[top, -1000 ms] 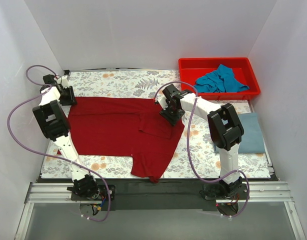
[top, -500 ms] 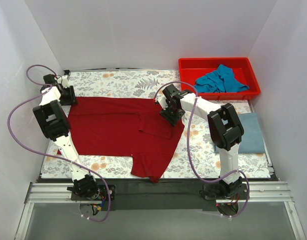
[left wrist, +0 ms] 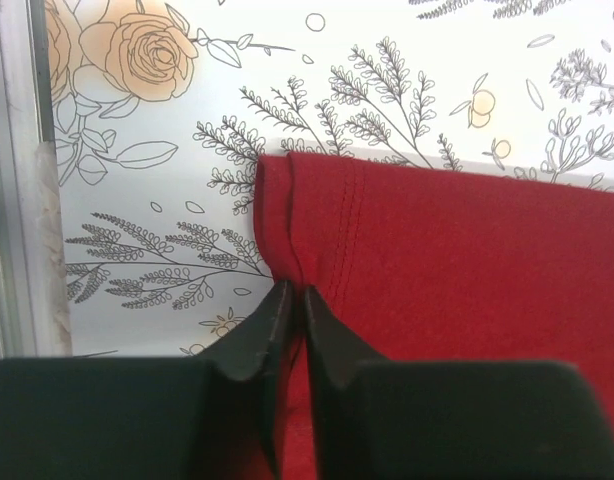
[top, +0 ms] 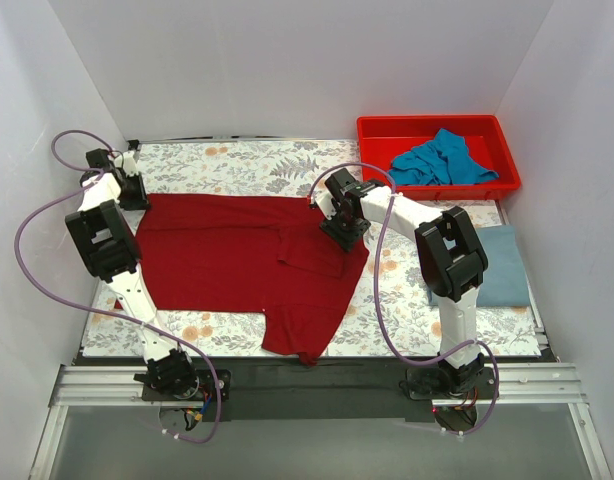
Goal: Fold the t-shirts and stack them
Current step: Fold the tshirt
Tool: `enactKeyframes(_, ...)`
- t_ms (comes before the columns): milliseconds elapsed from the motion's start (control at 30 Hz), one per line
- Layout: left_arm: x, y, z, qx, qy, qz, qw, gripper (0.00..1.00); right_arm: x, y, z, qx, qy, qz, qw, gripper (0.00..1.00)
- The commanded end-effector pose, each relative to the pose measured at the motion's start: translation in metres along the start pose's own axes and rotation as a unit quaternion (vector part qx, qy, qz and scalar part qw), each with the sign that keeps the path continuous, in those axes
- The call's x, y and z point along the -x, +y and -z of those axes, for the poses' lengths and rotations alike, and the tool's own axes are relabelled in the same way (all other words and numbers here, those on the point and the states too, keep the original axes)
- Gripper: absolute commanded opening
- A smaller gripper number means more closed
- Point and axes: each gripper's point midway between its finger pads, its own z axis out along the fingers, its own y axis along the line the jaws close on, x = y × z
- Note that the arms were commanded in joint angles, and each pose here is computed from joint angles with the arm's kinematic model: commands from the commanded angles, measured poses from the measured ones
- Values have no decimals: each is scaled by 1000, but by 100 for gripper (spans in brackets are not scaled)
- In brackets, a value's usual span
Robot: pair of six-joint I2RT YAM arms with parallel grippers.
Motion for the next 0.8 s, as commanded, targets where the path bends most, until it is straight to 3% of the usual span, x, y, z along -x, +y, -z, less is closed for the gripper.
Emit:
enactKeyframes(0,28,-6,21,2,-37,-14,999,1,2,-1,7,-5,-3,3,1000,57)
enactKeyframes(200,38,7,23,36,-55,-25,998,0,-10,-5,-2,-18,20,4,1000,64)
enactKeyframes(667,59,20,20,76,-82,-50,993,0,-13,-7,-11,-23,33,11,999,67)
enactKeyframes(767,49,24,13,83,-67,-49,993,6,-14,-11,-16,-25,36,16,999,66)
